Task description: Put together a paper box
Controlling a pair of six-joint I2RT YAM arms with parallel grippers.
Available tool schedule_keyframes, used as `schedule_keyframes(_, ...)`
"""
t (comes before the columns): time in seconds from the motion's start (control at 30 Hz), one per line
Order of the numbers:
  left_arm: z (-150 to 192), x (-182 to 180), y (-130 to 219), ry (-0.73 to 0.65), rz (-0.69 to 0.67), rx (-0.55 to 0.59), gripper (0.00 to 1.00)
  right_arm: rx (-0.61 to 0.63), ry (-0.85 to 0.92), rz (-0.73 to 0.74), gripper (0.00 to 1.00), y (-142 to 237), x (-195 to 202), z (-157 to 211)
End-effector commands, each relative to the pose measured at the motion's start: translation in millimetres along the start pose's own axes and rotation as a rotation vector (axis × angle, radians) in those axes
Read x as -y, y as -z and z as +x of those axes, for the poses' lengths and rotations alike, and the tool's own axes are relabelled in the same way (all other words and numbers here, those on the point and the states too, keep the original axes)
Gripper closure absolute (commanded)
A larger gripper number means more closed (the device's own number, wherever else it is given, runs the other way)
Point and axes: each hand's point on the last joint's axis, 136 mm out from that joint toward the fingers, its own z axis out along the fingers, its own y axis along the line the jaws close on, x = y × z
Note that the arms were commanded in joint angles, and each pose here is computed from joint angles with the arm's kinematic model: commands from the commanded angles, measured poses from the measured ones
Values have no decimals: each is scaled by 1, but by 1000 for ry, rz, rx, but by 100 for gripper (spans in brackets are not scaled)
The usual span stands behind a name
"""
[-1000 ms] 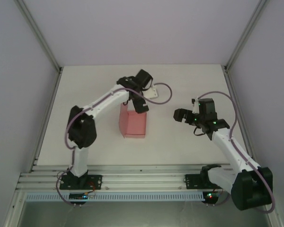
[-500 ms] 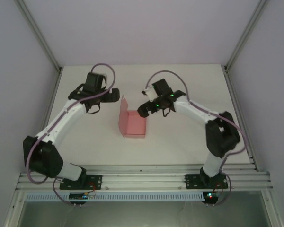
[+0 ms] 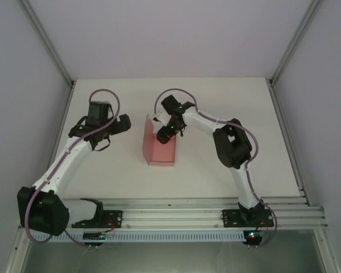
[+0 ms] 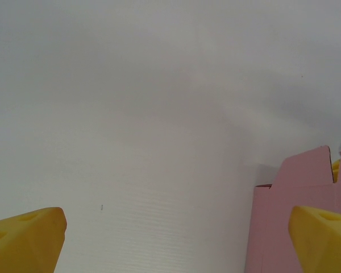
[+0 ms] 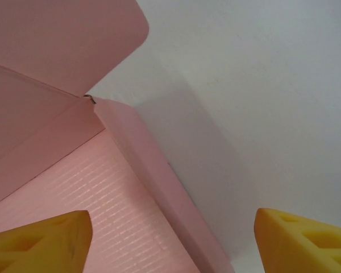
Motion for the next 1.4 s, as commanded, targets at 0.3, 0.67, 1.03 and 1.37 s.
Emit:
schedule_keyframes(0.3, -1, 3, 1, 5, 32, 8, 0, 7, -67, 152, 80, -13, 18, -4)
schedule_keyframes(0.67, -8, 6, 5, 44, 47, 37, 0, 28, -748, 622, 95, 48, 62, 72)
schedule_keyframes(1.03, 6, 48, -8, -72, 249, -55, 0, -5, -867, 580, 91, 36, 23, 102)
schedule_keyframes(1.37, 31, 100, -12, -399, 448, -113, 1, 178, -721, 546, 45, 85, 24, 69)
